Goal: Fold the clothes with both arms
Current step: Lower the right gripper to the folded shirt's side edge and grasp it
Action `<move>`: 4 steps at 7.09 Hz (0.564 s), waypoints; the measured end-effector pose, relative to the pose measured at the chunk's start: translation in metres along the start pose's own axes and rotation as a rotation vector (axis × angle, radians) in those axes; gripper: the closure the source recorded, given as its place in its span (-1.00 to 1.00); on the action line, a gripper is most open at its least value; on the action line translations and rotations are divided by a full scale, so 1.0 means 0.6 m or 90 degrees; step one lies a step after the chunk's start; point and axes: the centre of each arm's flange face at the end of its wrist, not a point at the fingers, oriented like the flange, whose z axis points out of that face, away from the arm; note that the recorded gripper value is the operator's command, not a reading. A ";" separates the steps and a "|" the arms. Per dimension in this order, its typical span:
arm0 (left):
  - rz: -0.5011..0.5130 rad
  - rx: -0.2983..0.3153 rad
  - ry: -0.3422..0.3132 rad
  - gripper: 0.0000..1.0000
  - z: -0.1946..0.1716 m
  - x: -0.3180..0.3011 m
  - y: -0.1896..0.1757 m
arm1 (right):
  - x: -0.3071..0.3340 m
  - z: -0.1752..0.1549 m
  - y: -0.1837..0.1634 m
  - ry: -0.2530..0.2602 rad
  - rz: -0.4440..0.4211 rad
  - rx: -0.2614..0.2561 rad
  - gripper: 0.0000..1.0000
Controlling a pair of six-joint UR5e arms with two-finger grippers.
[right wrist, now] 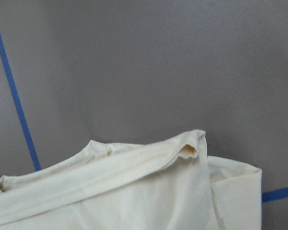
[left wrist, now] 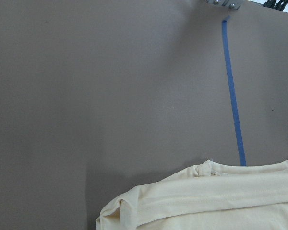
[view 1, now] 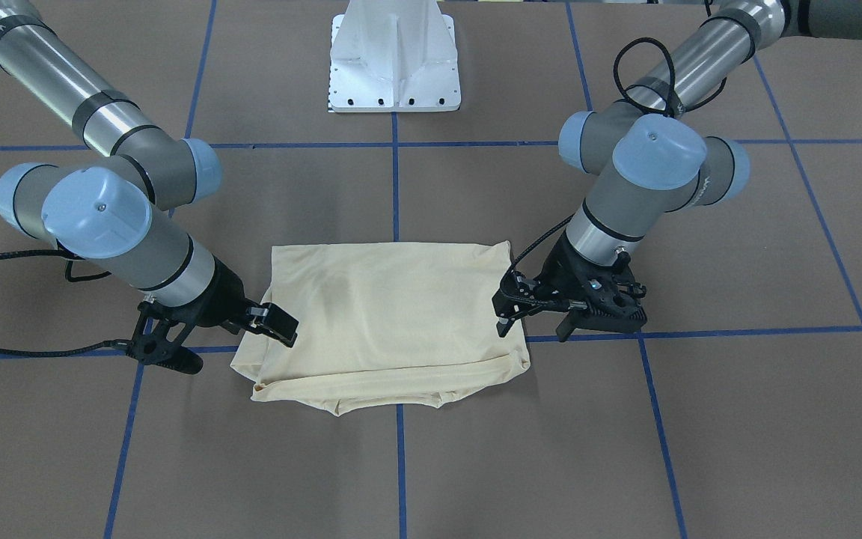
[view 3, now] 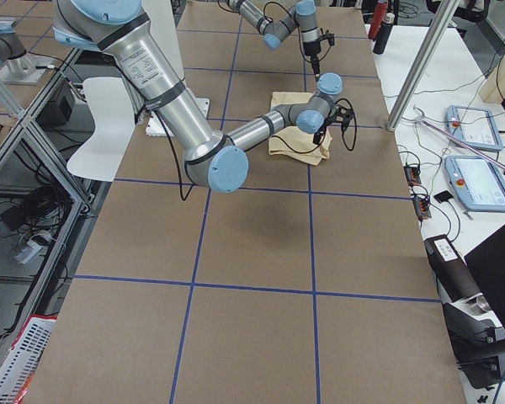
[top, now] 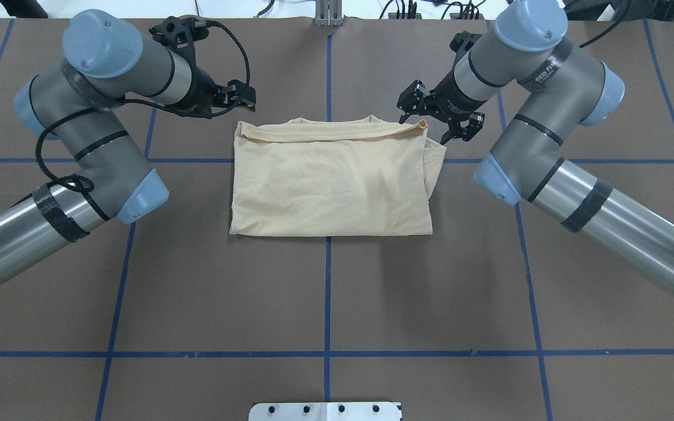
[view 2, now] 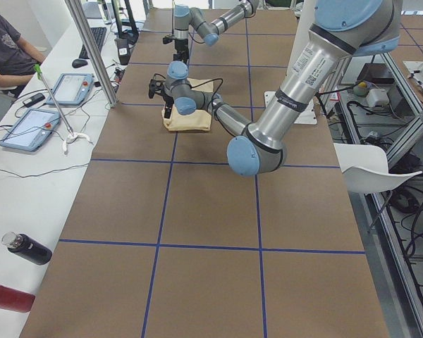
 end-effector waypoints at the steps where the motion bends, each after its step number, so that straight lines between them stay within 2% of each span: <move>1: -0.001 0.001 -0.001 -1.00 -0.019 0.006 0.004 | 0.022 0.015 0.045 0.004 0.007 -0.008 -1.00; 4: -0.002 0.001 -0.008 -1.00 -0.052 0.028 0.011 | 0.070 0.101 0.151 0.046 -0.007 -0.014 -1.00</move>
